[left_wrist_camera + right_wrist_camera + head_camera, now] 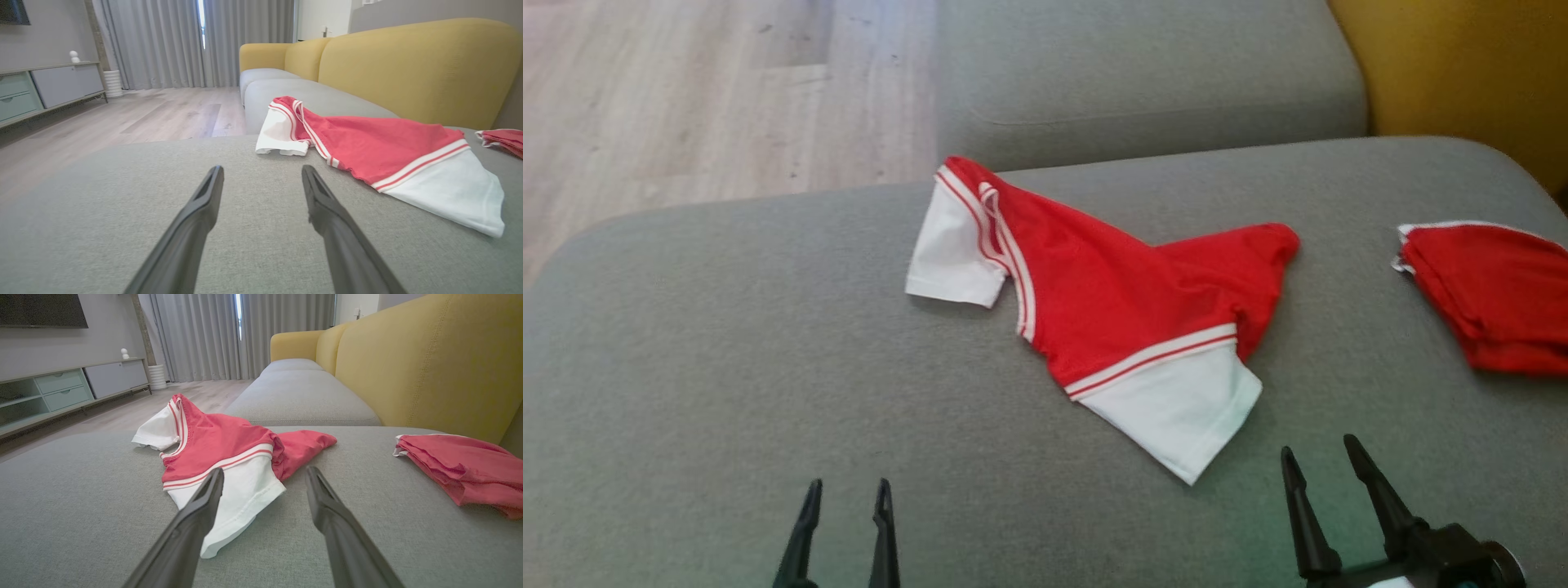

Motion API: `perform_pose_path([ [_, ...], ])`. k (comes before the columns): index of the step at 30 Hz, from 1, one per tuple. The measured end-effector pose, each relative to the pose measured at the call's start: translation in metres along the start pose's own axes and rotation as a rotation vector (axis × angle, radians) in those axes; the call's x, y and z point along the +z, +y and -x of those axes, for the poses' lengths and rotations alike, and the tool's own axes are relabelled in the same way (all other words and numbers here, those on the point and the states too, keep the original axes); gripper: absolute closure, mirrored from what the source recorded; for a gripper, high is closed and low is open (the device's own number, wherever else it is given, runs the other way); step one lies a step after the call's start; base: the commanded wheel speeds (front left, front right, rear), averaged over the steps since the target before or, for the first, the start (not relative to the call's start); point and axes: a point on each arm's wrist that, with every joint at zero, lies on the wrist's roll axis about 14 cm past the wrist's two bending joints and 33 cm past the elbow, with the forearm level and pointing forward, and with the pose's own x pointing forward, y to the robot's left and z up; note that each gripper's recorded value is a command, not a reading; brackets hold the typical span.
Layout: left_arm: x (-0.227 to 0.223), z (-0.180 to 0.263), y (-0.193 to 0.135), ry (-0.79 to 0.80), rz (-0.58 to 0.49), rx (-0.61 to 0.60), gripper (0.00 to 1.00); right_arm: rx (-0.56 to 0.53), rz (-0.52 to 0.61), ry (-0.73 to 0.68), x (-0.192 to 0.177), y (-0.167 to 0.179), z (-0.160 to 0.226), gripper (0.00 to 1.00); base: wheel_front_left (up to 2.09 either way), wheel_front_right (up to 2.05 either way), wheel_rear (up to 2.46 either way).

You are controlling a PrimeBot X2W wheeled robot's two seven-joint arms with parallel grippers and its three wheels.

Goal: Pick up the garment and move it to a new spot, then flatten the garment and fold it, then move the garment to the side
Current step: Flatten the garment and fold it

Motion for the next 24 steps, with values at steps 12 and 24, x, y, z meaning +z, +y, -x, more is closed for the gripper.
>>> perform_pose_path([
  [12, -0.032, -0.038, -0.055, 0.115, 0.030, -0.193, 0.00, -0.083, 0.009, 0.024, -0.005, -0.020, 0.009, 0.00, 0.00, 0.00, 0.00],
  [24, -0.070, -0.101, -0.126, 0.276, 0.168, -0.385, 0.00, -0.194, 0.016, 0.032, -0.002, -0.055, -0.003, 0.00, 0.00, 0.00, 0.00],
])
